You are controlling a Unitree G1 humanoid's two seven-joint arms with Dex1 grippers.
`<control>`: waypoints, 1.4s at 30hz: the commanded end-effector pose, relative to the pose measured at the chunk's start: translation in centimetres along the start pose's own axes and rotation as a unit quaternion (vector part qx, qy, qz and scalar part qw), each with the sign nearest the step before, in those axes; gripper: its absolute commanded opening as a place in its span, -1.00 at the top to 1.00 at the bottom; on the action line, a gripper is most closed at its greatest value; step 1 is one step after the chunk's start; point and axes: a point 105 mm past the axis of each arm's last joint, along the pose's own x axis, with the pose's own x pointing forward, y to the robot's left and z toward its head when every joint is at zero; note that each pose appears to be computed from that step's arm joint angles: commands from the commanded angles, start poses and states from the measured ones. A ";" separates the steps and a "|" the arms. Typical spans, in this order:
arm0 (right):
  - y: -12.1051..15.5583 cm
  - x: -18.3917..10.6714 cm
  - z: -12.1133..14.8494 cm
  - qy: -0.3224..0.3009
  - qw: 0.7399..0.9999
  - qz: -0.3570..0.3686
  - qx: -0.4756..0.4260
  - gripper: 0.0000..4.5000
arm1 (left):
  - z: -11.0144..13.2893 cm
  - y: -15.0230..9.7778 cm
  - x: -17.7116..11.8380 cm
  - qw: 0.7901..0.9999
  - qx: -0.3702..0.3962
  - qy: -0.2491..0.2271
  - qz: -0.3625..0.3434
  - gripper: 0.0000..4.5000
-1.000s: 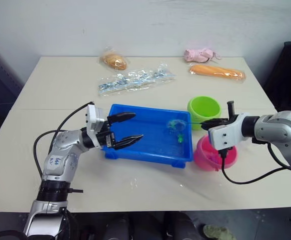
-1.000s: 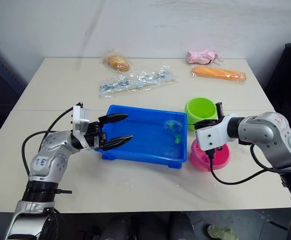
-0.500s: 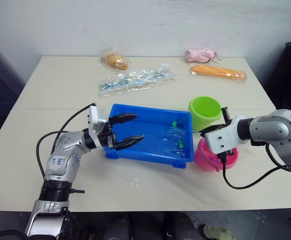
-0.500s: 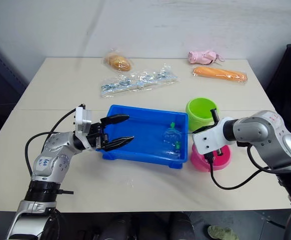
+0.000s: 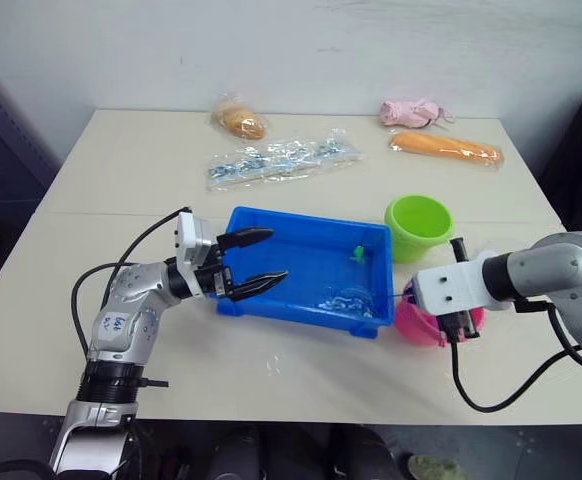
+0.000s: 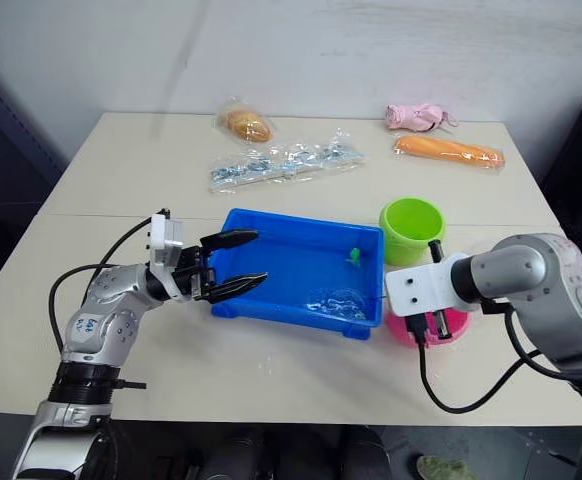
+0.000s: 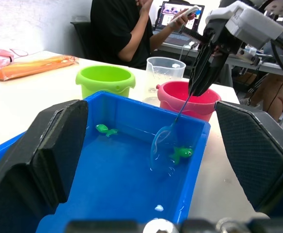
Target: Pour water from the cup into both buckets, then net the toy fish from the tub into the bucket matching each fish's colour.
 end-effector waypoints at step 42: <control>0.6 -2.8 0.5 -0.263 0.784 -0.085 0.555 1.00 | 1.5 -0.7 -0.5 1.000 0.026 -0.003 0.002 -0.99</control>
